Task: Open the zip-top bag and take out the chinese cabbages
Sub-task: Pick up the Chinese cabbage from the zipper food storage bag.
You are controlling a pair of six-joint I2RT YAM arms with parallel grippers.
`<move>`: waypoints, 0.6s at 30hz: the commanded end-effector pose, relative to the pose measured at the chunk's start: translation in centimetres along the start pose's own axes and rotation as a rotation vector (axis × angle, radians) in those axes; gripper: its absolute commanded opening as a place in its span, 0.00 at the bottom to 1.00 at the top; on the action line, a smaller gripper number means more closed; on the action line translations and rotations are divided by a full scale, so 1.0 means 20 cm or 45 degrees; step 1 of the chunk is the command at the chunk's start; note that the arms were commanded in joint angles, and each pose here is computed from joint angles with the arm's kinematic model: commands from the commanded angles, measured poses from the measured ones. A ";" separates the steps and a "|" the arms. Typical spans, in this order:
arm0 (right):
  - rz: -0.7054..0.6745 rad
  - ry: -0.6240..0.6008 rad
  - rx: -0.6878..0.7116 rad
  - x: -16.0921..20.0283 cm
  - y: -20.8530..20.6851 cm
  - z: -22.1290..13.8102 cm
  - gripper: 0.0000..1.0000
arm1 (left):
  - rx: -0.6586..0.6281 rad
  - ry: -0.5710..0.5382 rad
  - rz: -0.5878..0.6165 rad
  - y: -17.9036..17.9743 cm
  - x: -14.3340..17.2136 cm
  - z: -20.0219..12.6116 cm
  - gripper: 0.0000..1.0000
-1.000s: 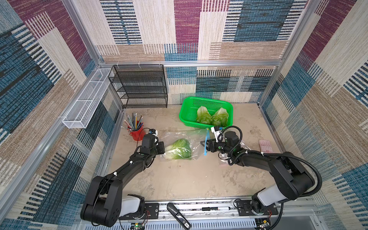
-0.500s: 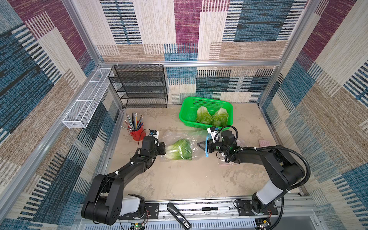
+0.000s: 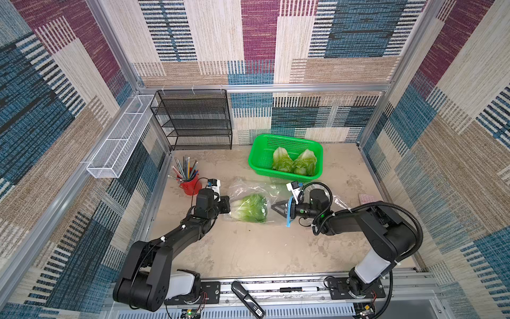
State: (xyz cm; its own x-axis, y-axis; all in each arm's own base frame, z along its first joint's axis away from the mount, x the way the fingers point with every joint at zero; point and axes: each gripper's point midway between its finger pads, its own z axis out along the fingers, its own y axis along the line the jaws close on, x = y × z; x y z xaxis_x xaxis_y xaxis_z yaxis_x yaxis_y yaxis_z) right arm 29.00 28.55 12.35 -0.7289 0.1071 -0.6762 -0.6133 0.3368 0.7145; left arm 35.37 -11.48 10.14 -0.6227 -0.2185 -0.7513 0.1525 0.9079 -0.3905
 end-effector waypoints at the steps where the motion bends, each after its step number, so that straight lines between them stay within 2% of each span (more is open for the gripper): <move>1: -0.085 -0.097 -0.206 -0.11 0.21 -0.04 0.68 | 0.031 -0.055 -0.040 -0.03 -0.06 -0.01 0.00; 5: -0.090 -0.068 -0.228 -0.08 0.24 -0.03 0.68 | 0.044 -0.070 -0.047 -0.04 -0.07 -0.01 0.00; 10: -0.002 0.027 -0.070 -0.01 0.08 0.05 0.64 | 0.107 -0.101 -0.046 -0.08 -0.09 -0.02 0.00; 18: 0.031 0.052 -0.036 -0.01 0.05 0.11 0.64 | 0.104 -0.105 -0.038 -0.08 -0.09 -0.03 0.00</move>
State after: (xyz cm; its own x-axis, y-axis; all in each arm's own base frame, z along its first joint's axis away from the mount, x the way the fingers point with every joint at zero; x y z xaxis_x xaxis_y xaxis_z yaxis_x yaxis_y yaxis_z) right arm 29.09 30.48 12.88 -0.7518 0.0835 -0.6541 -0.6057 0.3044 0.7351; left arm 35.50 -11.99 11.53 -0.5839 -0.2471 -0.7733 0.1858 0.8866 -0.4235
